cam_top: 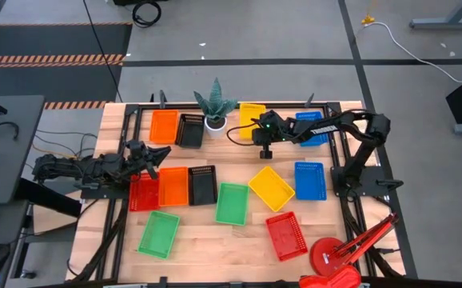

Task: Stack baskets by color
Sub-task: Adjust the top yellow bin, then move the top blue bin to the top center of the table

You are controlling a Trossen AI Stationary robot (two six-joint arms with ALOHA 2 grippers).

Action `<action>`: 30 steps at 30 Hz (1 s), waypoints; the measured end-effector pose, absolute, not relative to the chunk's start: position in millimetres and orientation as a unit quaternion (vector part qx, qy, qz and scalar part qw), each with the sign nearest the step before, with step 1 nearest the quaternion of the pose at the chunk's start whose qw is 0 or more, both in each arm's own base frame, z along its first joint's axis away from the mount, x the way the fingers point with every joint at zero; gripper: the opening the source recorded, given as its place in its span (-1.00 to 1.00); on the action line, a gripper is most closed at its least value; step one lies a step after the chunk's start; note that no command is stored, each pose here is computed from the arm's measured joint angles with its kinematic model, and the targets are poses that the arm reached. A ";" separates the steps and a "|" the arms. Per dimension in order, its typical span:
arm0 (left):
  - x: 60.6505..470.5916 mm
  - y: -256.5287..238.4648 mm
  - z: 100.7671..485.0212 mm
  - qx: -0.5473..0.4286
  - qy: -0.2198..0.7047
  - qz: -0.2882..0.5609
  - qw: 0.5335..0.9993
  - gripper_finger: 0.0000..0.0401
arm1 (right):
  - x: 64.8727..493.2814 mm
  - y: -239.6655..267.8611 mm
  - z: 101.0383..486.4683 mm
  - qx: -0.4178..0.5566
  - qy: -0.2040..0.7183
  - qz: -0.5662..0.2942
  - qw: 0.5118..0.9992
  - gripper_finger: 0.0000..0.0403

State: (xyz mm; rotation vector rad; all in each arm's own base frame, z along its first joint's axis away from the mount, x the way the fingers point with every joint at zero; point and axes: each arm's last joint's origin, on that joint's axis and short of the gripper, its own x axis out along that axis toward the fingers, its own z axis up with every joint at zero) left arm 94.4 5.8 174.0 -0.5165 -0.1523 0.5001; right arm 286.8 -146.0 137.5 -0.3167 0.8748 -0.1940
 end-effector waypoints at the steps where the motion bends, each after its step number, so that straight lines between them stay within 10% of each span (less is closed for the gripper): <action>1: 94.4 5.9 174.0 -0.252 -0.074 0.245 0.933 -0.81 | 287.1 -146.7 136.8 -0.152 0.420 -0.093 0.890 -0.97; 30: 94.4 5.9 174.2 -0.253 -0.075 0.245 0.933 -0.85 | 278.5 -132.2 174.9 -0.095 0.401 -0.227 0.882 -0.44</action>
